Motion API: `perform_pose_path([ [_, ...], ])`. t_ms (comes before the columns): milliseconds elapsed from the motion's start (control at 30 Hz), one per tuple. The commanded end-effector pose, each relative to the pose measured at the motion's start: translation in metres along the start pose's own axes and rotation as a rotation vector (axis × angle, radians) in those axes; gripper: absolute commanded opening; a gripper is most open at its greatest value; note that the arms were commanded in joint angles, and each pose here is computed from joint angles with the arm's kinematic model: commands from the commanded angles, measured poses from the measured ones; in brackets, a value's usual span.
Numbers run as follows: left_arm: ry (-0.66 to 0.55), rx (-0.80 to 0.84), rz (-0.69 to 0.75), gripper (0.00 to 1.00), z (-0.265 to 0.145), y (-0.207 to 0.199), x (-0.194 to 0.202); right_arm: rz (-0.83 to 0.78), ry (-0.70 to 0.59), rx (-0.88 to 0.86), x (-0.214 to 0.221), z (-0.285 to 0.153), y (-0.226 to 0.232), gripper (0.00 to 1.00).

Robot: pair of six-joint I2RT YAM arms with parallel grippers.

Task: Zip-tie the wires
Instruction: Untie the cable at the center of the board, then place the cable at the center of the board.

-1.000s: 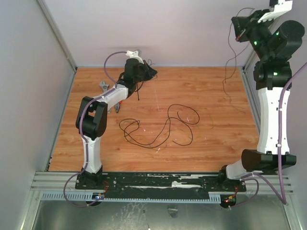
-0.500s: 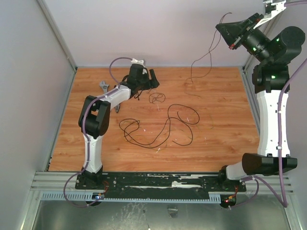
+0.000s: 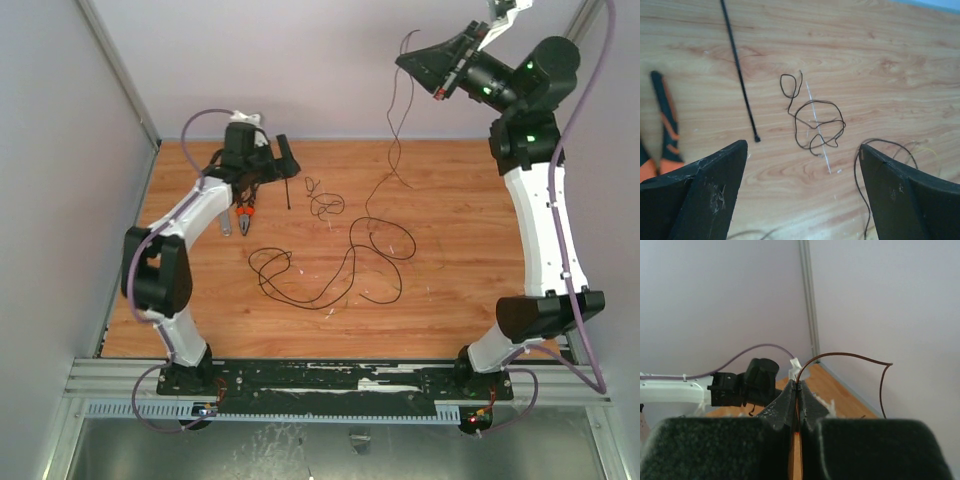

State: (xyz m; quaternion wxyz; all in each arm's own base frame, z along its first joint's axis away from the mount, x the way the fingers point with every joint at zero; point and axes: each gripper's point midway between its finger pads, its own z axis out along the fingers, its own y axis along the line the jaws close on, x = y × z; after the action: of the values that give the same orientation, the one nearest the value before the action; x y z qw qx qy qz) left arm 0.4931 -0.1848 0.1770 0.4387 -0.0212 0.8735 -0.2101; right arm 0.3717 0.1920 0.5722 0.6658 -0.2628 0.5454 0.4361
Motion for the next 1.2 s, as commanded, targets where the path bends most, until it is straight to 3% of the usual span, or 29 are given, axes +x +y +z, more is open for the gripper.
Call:
perform_pose_path([
  [0,-0.097,0.087,-0.025,0.98,-0.055,-0.008,-0.025,0.021,0.014,-0.126,-0.001,0.021,0.039,0.00],
  [200,-0.266,0.116,-0.110,0.98,-0.130,0.008,-0.046,0.076,0.046,-0.296,0.016,0.055,0.094,0.00],
  [500,-0.447,-0.006,-0.157,0.98,-0.214,0.052,-0.064,0.146,0.095,-0.515,0.038,0.080,0.171,0.00],
  [667,-0.464,-0.071,-0.129,0.98,-0.231,0.064,-0.058,0.169,0.169,-0.374,0.082,0.057,0.163,0.00],
  [800,-0.424,-0.094,-0.128,0.98,-0.228,0.071,-0.039,0.177,0.283,-0.236,0.143,0.028,0.144,0.00],
  [1000,-0.329,-0.088,-0.151,0.98,-0.214,0.081,0.011,0.242,0.517,-0.092,0.255,-0.022,0.123,0.00],
  [1167,-0.256,-0.039,-0.190,0.98,-0.204,0.079,0.046,0.225,0.619,0.042,0.300,-0.061,0.107,0.00],
])
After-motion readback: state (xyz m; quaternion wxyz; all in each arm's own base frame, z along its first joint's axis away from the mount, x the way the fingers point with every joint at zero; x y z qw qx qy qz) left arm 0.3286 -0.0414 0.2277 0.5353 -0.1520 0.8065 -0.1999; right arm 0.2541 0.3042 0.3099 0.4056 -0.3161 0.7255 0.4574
